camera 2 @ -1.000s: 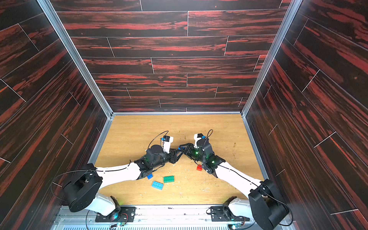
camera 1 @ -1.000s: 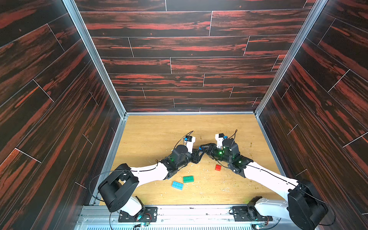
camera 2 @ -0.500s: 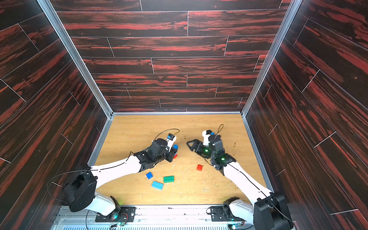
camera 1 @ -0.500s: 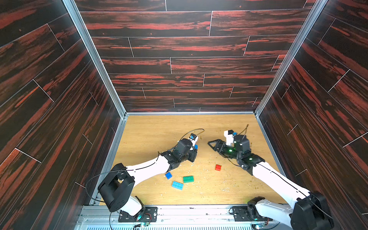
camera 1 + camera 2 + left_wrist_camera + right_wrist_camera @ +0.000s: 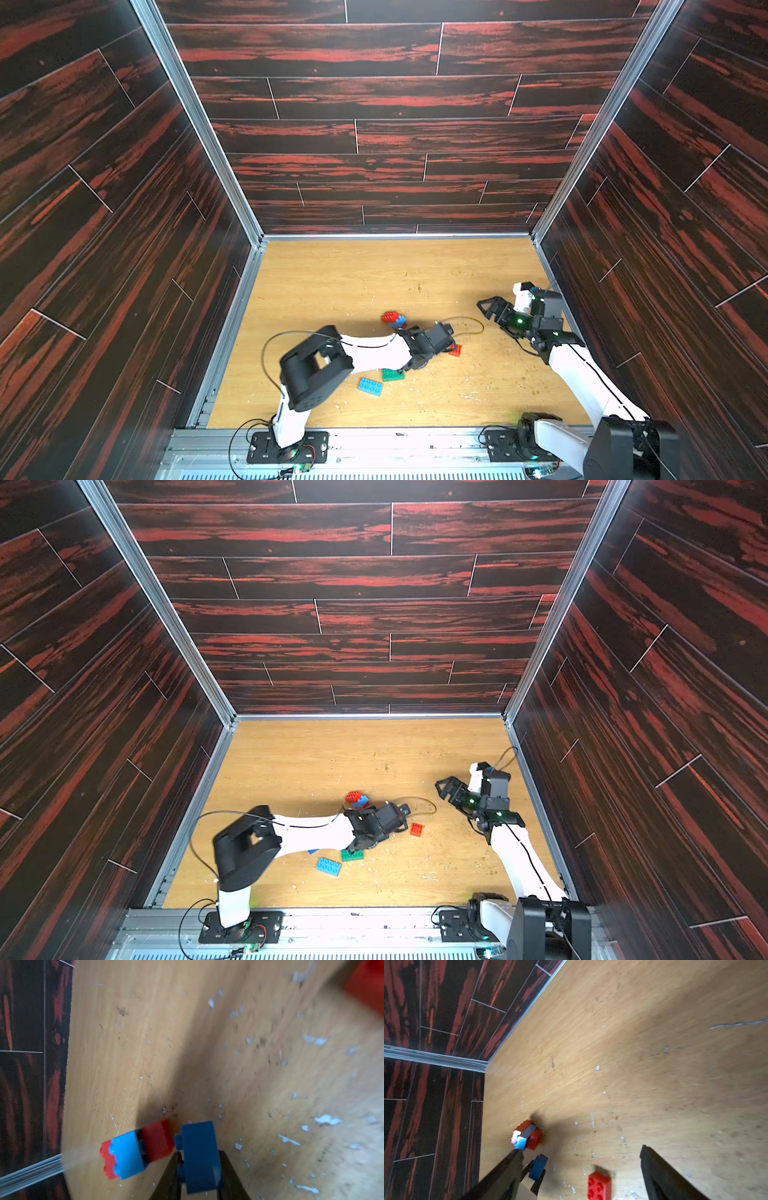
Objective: Assemble a heart with lego
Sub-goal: Assemble the lego brick with the lego brick.
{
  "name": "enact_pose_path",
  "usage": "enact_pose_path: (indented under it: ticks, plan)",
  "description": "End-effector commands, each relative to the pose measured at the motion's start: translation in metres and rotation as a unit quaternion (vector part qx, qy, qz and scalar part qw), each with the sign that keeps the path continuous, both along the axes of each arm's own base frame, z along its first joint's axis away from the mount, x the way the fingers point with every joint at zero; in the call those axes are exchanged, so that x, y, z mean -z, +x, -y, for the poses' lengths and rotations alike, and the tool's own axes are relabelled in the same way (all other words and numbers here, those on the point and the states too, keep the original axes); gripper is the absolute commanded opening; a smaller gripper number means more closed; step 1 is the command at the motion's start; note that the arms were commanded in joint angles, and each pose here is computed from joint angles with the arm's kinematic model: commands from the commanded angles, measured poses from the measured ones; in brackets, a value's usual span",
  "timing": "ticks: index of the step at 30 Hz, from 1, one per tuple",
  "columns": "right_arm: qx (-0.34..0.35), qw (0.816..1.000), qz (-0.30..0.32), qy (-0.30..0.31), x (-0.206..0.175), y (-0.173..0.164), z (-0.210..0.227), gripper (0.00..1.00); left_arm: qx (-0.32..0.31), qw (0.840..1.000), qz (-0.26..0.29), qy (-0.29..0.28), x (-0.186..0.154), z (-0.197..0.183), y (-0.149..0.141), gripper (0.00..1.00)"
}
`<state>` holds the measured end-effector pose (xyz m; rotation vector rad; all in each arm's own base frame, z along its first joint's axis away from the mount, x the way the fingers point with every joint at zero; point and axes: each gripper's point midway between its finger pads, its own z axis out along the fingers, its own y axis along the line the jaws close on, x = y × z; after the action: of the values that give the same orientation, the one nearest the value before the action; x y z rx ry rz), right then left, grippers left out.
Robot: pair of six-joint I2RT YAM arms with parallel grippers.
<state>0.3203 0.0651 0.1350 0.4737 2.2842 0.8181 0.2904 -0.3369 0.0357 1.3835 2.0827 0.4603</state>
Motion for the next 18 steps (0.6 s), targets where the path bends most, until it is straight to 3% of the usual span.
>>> enact_pose_path:
  ticks: [1,5,9,14,18]
  plan:
    - [-0.004,1.0,0.003,-0.005,0.005,-0.004,0.008,0.93,0.021,0.997,0.031,0.06,-0.003,0.0,0.003,0.21]
    - [-0.005,1.0,0.005,-0.005,0.008,-0.004,0.01,0.93,0.03,0.995,0.023,0.097,0.012,-0.004,-0.001,0.29]
    - [-0.003,1.0,0.005,-0.011,0.01,-0.004,0.012,0.93,0.05,0.994,-0.032,0.097,0.021,-0.002,-0.021,0.45]
    - [-0.014,1.0,0.005,-0.013,0.014,-0.002,0.01,0.94,0.061,0.988,-0.1,0.1,0.023,-0.009,-0.051,0.59]
    - [-0.028,0.999,0.01,-0.011,0.015,0.0,0.006,0.94,0.058,0.988,-0.133,0.045,0.002,-0.005,-0.068,0.74]
